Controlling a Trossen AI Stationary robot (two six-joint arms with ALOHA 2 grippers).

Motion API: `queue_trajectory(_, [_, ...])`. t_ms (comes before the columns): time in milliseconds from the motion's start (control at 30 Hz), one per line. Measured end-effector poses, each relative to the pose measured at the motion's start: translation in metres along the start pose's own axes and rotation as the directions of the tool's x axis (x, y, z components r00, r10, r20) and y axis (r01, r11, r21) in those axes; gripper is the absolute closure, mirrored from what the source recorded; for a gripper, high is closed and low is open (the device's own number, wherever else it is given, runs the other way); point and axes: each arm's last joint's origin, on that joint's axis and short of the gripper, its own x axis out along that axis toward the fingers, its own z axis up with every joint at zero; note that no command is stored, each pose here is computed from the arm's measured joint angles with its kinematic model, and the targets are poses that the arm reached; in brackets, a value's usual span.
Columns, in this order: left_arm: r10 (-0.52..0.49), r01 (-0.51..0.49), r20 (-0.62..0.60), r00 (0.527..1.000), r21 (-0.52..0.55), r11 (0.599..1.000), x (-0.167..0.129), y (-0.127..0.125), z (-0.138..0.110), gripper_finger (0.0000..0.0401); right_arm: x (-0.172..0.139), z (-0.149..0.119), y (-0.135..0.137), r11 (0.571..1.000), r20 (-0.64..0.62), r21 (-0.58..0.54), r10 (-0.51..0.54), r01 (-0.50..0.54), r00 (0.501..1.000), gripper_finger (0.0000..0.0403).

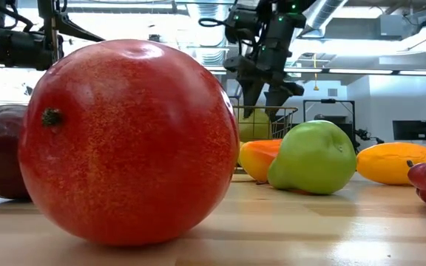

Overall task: Build produce basket
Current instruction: Put the right green pear into the wire basket, then put the pink peach into the wire basket

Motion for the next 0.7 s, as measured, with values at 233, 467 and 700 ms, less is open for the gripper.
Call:
queue_trajectory(233, [0.003,-0.003,-0.002,1.0,0.002,1.0,0.0,0.0003,-0.0002,0.006,0.0017,0.0004,0.0008,1.0,0.002,-0.006,0.001,-0.001,1.0,0.0151])
queue_trajectory(467, [0.006,-0.006,-0.004,1.0,0.003,1.0,0.0,0.0006,-0.0004,0.006,0.0018,0.0008,-0.0019,1.0,-0.015,-0.022,-0.001,0.001,1.0,0.0116])
queue_trajectory(700, [0.016,-0.016,-0.01,1.0,0.007,1.0,0.0,0.0016,-0.0011,0.006,0.0017,0.0002,-0.0019,0.999,-0.022,-0.038,-0.001,0.0,1.0,0.0108])
